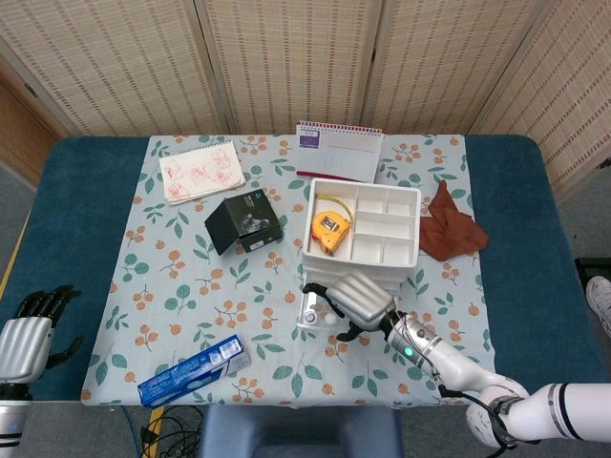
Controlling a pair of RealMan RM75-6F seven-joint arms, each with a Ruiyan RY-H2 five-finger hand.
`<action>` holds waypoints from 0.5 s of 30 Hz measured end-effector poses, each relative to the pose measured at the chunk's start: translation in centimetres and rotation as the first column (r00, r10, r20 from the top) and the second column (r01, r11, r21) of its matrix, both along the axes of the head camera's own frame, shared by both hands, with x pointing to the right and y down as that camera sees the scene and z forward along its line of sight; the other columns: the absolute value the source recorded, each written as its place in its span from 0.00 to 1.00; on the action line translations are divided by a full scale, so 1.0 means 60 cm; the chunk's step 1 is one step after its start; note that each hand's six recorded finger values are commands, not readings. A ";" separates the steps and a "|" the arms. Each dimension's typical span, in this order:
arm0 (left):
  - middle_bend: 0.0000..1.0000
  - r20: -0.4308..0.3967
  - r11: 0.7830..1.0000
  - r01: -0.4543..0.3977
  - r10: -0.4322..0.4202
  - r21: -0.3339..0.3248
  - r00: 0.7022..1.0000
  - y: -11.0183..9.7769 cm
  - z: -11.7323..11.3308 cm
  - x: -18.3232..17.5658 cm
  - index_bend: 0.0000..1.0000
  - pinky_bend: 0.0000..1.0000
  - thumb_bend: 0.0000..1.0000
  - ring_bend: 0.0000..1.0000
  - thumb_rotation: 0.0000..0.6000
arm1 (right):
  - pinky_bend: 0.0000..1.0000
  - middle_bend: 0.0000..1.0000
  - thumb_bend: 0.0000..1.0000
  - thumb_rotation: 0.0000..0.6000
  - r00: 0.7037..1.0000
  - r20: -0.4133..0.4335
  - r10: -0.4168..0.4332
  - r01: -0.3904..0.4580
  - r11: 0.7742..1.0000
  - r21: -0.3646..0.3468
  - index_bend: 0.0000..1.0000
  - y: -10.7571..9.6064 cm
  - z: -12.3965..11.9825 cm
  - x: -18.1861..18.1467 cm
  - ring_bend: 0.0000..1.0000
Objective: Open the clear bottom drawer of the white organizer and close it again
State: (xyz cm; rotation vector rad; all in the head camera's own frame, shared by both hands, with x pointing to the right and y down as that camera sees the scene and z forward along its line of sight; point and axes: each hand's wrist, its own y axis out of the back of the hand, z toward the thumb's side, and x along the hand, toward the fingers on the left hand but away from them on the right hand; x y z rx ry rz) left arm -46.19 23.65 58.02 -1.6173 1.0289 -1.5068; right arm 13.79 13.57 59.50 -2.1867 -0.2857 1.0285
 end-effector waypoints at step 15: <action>0.19 0.002 1.000 0.001 -0.001 0.000 1.000 0.002 -0.002 -0.002 0.22 0.15 0.24 0.21 1.00 | 1.00 0.90 0.05 1.00 0.963 -0.177 -0.201 0.234 0.954 0.187 0.30 -0.017 0.000 0.003 1.00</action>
